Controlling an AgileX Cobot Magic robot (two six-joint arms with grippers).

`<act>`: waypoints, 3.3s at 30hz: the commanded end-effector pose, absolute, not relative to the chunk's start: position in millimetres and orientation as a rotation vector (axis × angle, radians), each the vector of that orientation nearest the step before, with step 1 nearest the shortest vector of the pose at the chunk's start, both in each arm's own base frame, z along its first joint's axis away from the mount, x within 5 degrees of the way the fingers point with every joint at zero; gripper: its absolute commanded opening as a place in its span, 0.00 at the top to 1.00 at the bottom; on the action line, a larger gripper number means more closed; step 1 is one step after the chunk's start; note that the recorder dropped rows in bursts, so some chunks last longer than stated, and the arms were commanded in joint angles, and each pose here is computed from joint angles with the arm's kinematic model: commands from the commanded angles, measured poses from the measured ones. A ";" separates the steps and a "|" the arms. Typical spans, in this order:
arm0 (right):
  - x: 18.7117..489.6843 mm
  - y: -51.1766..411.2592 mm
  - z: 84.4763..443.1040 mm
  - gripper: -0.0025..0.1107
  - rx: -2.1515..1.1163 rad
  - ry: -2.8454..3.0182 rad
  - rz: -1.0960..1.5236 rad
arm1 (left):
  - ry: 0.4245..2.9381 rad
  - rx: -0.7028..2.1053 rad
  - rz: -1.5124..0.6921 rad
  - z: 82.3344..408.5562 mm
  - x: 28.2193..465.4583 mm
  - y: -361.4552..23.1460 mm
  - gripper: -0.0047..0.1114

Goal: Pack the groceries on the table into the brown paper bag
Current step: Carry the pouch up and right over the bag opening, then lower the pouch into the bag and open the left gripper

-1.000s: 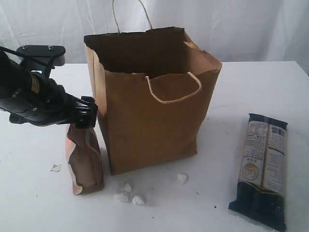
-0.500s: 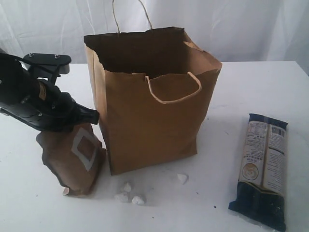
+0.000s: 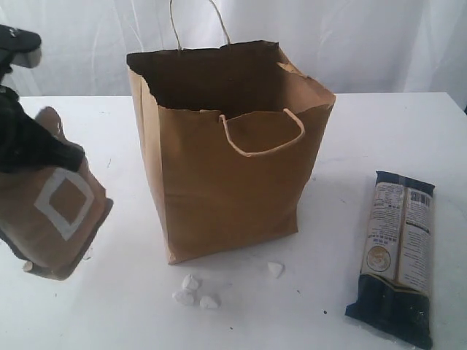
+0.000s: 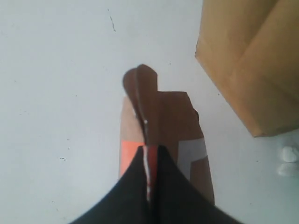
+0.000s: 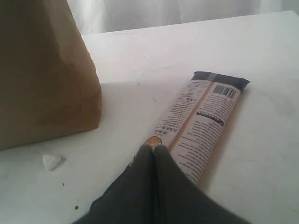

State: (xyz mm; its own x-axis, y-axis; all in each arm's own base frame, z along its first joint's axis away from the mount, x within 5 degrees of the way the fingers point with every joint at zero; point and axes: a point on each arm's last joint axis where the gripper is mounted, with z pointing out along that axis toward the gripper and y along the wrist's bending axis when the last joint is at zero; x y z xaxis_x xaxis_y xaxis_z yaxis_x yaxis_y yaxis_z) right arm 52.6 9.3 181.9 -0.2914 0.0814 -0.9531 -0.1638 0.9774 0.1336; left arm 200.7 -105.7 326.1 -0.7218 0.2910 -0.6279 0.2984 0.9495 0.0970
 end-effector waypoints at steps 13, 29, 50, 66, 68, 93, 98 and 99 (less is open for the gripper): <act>52.7 9.0 181.8 0.98 -0.060 1.837 0.233 | 1.855 0.610 -0.459 493.1 131.3 -95.4 0.96; 52.7 9.0 181.8 0.98 -0.060 1.837 0.233 | 1.679 0.881 -0.656 518.9 222.5 -187.2 0.96; 52.7 9.0 181.8 0.98 -0.060 1.837 0.233 | 1.852 1.195 -0.518 459.7 267.1 -218.0 0.96; 52.7 9.0 181.8 0.98 -0.060 1.837 0.233 | 1.976 1.243 -0.506 417.2 289.6 -231.7 0.96; 52.7 9.0 181.8 0.98 -0.060 1.837 0.233 | 1.971 1.237 -0.505 417.6 290.1 -231.8 0.91; 52.7 9.0 181.8 0.98 -0.060 1.837 0.233 | 2.040 1.181 -0.559 420.9 283.7 -229.0 0.29; 52.7 9.0 181.8 0.98 -0.060 1.837 0.233 | 1.999 1.169 -0.561 436.0 272.8 -222.0 0.29; 52.7 9.0 181.8 0.98 -0.060 1.837 0.233 | 1.992 1.168 -0.561 438.9 270.4 -220.4 0.29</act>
State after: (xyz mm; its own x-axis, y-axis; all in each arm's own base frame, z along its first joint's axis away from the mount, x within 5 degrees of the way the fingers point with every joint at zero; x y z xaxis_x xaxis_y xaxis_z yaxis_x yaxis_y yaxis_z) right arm 52.6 9.3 181.9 -0.2914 0.0814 -0.9531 -0.1638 0.9774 0.1336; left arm 284.1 -223.7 425.7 -0.3164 0.5647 -0.7623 0.8638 0.5037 0.0146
